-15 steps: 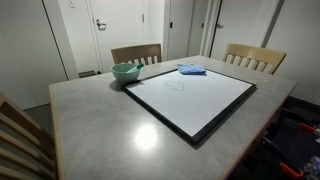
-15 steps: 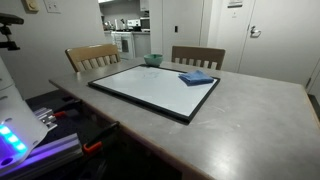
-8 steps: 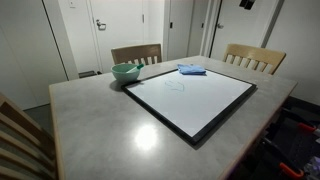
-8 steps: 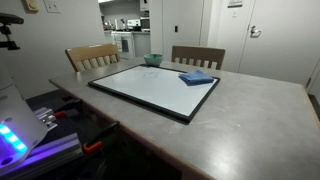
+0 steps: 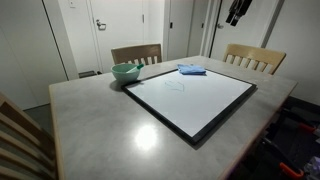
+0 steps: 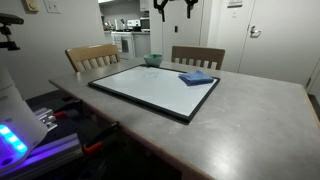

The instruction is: Use the blue cloth to wipe the whiteboard

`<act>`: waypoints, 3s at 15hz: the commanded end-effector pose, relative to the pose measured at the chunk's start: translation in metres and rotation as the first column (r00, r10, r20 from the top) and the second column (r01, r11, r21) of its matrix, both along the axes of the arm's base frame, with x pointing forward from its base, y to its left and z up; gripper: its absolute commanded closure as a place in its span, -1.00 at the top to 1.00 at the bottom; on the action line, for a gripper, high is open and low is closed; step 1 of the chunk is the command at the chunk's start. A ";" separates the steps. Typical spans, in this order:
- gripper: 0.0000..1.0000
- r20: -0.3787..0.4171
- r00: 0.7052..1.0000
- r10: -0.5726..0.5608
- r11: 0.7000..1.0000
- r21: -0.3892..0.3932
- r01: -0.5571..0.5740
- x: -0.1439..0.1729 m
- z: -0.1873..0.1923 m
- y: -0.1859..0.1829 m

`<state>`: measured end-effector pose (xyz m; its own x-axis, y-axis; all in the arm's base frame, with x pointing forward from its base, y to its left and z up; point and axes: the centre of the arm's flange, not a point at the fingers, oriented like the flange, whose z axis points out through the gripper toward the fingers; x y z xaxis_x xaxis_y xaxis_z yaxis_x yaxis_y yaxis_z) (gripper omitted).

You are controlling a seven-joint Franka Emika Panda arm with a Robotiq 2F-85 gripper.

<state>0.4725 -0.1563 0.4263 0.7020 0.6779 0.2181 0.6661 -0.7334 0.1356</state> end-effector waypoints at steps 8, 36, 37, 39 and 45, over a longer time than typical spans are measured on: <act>1.00 -0.072 0.995 0.073 0.996 0.056 -0.069 0.036 -0.033 -0.020; 1.00 -0.236 0.932 0.276 0.959 0.007 -0.282 0.210 -0.236 -0.034; 1.00 -0.240 0.929 0.282 0.957 0.006 -0.289 0.210 -0.239 -0.031; 1.00 -0.248 0.924 0.291 0.954 0.004 -0.300 0.210 -0.246 -0.026; 1.00 -0.268 0.921 0.282 0.956 -0.005 -0.294 0.204 -0.262 -0.025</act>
<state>0.6721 -0.1779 0.1719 0.5004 0.8653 0.0300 0.8655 -0.4990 -0.0435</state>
